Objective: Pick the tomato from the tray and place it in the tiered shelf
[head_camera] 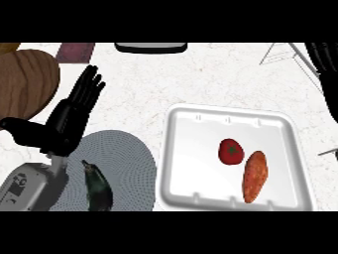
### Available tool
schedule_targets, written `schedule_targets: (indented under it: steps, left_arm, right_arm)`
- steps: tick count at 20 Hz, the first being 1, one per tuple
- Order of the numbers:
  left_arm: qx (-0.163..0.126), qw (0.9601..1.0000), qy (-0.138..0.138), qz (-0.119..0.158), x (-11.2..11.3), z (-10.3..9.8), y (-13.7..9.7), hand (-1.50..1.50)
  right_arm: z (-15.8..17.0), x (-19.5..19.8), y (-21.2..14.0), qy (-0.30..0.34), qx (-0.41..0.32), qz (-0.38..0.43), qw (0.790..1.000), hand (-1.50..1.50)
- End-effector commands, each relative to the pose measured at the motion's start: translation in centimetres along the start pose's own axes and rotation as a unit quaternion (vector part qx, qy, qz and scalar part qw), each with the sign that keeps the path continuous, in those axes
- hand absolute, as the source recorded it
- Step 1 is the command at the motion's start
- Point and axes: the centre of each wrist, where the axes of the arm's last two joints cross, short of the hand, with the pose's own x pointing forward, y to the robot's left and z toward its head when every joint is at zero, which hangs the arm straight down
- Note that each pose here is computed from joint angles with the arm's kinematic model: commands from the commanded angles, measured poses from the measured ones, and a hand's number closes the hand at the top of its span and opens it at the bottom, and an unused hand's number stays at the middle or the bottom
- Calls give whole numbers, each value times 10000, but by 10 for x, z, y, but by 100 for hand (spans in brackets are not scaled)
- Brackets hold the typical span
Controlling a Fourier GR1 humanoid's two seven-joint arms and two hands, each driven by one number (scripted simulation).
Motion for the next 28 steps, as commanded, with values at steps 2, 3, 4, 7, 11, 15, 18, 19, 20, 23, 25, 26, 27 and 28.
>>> schedule_targets:
  steps: [2,3,4,7,11,15,18,19,20,23,25,26,27,28]
  left_arm:
    - [447,9968,552,-378,-12,17,40,0]
    - [691,9924,786,-649,-27,31,51,0]
    - [866,9879,1053,-739,-32,36,64,0]
    - [1241,9784,1351,-949,-41,46,81,0]
    - [1369,9681,1800,-1076,-56,67,94,0]
    - [1329,9682,1812,-1100,-55,73,111,0]
    - [1318,9679,1850,-1077,-58,81,107,0]
    - [1374,9652,1926,-1113,-58,85,114,0]
    - [1390,9650,1924,-1114,-53,82,121,0]
    - [1399,9667,1851,-1076,-59,81,109,0]
    - [1478,9644,1874,-1142,-58,82,114,0]
    - [1458,9645,1888,-1130,-53,82,122,0]
    - [1453,9638,1935,-1118,-57,85,119,0]
    - [1516,9630,1945,-1090,-58,85,121,0]
  right_arm:
    - [10,-20,44,779,-735,319,9937,150]
    - [11,-30,32,1164,-1128,440,9858,150]
    - [19,-49,35,1495,-1509,558,9756,150]
    - [83,-75,-25,3036,-2248,2255,8980,150]
    - [107,-99,25,3056,-3551,2671,8421,-150]
    - [106,-110,145,3270,-3484,2299,8478,-150]
    - [109,-121,151,3505,-3584,2870,8163,-150]
    - [124,-126,155,3734,-3537,3024,8025,-150]
    - [127,-129,147,3916,-3363,3205,7942,-150]
    - [139,-140,151,4425,-3009,3586,7649,-150]
    - [143,-143,147,4860,-2654,3800,7410,-150]
    - [134,-143,153,5020,-2562,3754,7358,-150]
    - [139,-142,153,5223,-2291,3903,7228,-150]
    - [131,-142,158,5413,-2119,3897,7143,-150]
